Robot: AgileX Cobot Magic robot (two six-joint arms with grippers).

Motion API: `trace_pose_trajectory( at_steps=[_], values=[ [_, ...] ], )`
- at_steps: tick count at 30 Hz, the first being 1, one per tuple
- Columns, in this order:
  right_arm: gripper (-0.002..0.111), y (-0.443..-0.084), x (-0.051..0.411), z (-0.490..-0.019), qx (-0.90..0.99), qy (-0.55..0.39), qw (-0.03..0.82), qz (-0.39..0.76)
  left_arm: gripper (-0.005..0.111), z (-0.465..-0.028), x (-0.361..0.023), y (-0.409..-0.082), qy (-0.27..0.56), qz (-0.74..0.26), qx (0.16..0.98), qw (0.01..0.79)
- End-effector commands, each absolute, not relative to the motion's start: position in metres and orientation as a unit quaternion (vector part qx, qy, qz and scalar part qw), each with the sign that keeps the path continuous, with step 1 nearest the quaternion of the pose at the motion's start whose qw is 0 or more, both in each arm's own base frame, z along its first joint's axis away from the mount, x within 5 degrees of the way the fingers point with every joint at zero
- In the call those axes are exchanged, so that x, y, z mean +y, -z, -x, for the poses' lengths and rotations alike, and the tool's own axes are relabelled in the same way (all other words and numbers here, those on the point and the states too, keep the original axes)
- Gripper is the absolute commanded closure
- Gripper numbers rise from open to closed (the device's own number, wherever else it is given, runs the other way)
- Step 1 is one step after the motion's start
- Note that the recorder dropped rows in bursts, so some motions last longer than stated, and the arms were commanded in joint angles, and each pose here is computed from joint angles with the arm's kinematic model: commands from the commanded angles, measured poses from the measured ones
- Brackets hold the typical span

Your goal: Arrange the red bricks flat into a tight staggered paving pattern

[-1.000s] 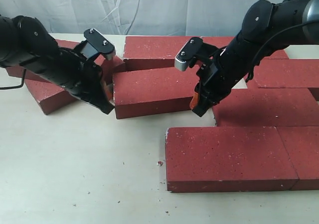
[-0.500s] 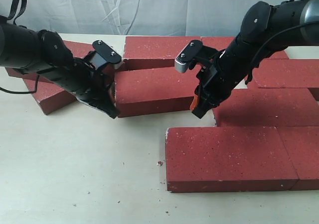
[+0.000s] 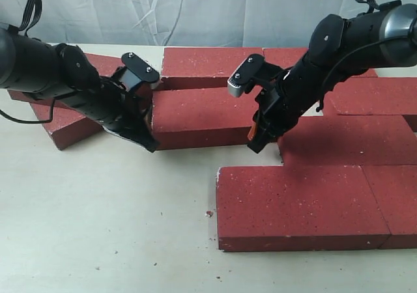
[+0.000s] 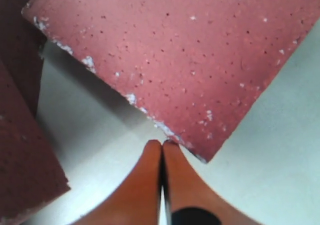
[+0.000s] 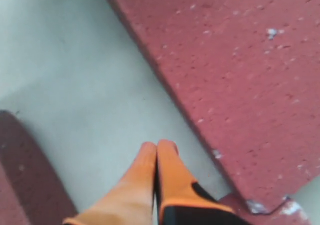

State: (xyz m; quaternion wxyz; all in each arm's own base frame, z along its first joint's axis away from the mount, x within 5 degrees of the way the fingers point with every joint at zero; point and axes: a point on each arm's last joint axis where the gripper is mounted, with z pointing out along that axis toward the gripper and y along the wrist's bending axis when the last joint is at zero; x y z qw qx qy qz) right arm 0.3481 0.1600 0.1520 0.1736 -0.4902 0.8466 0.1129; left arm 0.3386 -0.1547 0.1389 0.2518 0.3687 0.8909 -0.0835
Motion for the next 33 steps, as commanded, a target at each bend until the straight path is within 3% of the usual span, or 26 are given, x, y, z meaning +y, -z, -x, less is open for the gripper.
trace_pose_trajectory(
  at_steps=[1,10,18,26,29,33],
  values=[
    [0.109,-0.145,0.158,-0.358,0.851,-0.092,0.201,0.477,0.107,-0.341,-0.156,-0.142,0.084,-0.357,0.891,0.267],
    [0.109,-0.146,0.159,-0.367,0.855,-0.081,0.243,0.451,0.107,-0.347,-0.156,-0.145,0.071,-0.343,0.888,0.297],
    [0.109,-0.145,0.16,-0.361,0.856,-0.097,0.217,0.459,0.107,-0.351,-0.155,-0.147,0.066,-0.324,0.888,0.319],
    [0.109,-0.173,0.153,-0.353,0.85,-0.076,0.212,0.476,0.107,-0.352,-0.154,-0.148,0.062,-0.324,0.887,0.323],
    [0.109,-0.191,0.137,-0.361,0.875,-0.058,0.255,0.407,0.107,-0.351,-0.154,-0.147,0.066,-0.324,0.889,0.317],
    [0.109,-0.19,0.113,-0.38,0.899,-0.049,0.301,0.315,0.107,-0.351,-0.153,-0.147,0.062,-0.332,0.887,0.316]
  ],
)
